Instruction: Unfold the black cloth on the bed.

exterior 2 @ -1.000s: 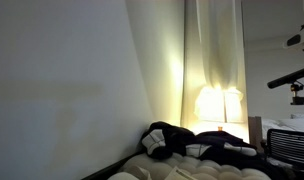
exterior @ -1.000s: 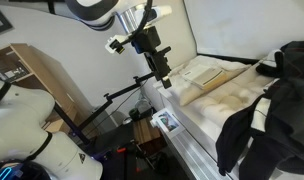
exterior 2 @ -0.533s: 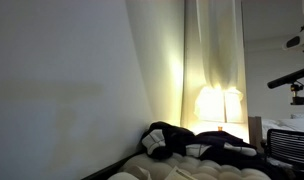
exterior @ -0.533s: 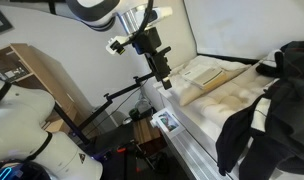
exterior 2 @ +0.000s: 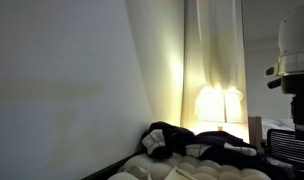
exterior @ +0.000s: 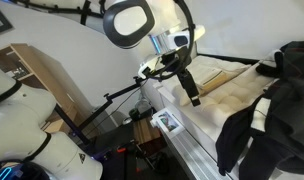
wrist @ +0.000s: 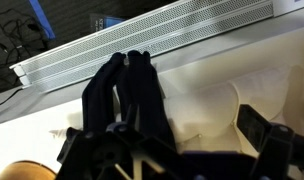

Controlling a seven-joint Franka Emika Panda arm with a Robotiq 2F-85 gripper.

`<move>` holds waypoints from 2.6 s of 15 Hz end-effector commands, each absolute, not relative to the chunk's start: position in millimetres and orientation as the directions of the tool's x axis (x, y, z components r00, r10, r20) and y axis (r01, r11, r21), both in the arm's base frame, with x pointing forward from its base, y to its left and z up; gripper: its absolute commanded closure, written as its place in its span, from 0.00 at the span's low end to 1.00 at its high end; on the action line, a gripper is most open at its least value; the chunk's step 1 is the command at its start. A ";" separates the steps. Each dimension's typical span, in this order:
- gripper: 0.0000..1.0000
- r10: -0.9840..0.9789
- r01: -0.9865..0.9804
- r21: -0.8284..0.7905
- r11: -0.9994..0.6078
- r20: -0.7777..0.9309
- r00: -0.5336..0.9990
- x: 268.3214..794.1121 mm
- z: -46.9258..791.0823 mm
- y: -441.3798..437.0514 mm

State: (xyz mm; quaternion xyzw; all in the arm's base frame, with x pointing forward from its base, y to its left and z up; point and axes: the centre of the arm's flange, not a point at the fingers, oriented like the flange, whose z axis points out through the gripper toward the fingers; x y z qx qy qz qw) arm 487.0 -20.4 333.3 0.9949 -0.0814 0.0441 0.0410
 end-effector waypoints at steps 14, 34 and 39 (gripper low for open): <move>0.00 -0.354 -0.377 0.204 -0.904 0.138 0.925 588.9 259.3 -45.5; 0.25 -0.339 -0.363 0.271 -0.891 0.134 0.931 627.3 211.4 -38.8; 0.58 -0.305 -0.317 0.243 -0.917 0.086 0.949 628.9 212.9 -31.1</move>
